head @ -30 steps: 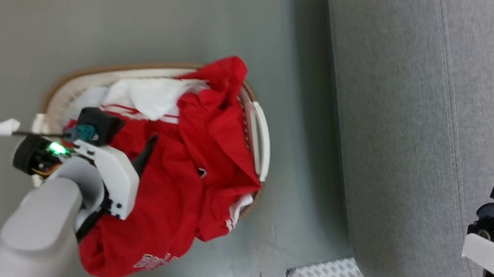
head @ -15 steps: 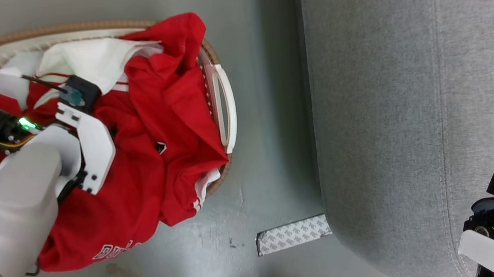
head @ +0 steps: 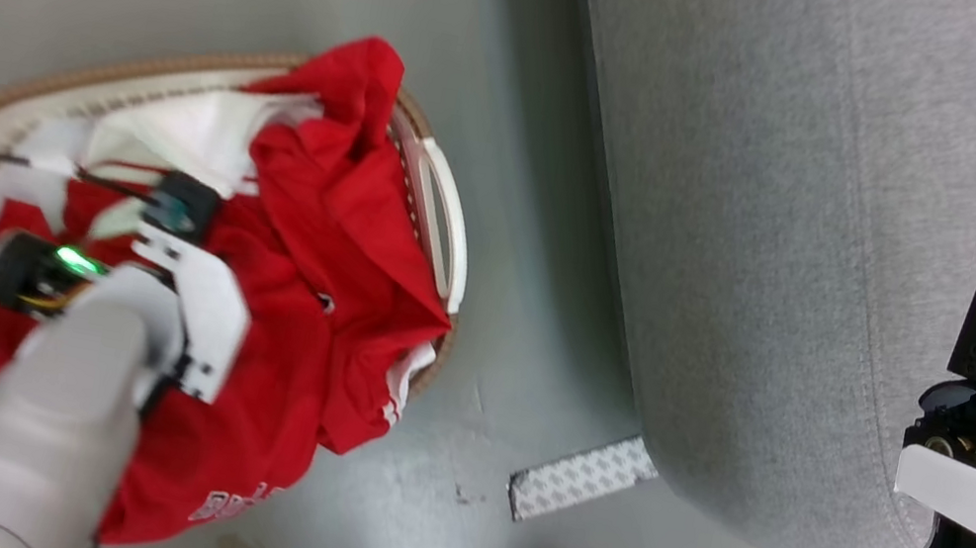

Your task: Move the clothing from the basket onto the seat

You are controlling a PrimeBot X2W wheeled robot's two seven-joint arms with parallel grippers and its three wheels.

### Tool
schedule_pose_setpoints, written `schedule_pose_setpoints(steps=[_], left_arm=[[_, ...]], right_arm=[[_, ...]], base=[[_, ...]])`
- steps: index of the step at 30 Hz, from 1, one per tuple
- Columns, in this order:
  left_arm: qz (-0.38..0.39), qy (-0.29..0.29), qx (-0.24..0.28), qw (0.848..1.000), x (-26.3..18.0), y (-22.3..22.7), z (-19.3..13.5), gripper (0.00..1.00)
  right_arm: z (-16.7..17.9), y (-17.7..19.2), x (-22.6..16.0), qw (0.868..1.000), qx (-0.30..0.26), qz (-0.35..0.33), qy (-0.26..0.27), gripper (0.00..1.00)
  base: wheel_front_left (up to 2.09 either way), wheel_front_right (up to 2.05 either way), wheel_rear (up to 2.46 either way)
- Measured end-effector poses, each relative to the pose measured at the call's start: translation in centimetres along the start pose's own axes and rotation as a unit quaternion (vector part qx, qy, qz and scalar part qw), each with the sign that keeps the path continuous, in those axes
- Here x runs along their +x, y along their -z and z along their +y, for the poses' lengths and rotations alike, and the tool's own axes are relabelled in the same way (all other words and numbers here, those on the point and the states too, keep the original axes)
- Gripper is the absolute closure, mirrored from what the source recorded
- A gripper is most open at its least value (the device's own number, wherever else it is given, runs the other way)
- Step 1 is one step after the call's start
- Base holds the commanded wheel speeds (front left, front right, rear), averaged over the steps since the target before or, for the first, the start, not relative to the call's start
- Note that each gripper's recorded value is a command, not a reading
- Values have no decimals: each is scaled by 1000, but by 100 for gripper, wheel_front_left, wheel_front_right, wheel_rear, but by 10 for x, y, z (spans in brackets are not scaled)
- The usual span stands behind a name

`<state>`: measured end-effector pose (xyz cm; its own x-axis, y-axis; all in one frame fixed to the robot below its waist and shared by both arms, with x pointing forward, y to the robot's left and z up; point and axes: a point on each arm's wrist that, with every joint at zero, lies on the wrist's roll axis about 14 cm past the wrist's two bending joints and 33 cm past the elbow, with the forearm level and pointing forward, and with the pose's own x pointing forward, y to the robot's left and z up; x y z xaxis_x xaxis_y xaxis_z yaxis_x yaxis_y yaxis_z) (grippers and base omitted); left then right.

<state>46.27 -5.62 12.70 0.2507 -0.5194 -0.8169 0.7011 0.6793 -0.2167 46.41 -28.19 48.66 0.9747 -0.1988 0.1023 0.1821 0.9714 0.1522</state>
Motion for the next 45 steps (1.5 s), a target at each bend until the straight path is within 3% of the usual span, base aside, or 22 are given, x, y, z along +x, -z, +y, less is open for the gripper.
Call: schedule_pose_setpoints(steps=[13,22,30,41,45], left_arm=[[-151,-12,8,988,-91,-66,-38,100],[-263,-58,-6,963,-182,-98,-43,100],[-380,-86,13,921,-268,-136,-56,100],[-540,-123,48,831,-405,-194,-70,100],[-570,-131,67,808,-449,-209,-83,100]], right_arm=[[27,-51,-19,998,-6,-53,-37,0],[58,-88,-41,991,20,-89,-97,0],[86,-108,-65,982,54,-107,-144,0],[128,-116,-88,969,88,-111,-204,0],[135,-119,-99,965,97,-112,-215,0]], base=[[0,0,0],[0,0,0],[0,0,0],[0,0,0],[0,0,0]])
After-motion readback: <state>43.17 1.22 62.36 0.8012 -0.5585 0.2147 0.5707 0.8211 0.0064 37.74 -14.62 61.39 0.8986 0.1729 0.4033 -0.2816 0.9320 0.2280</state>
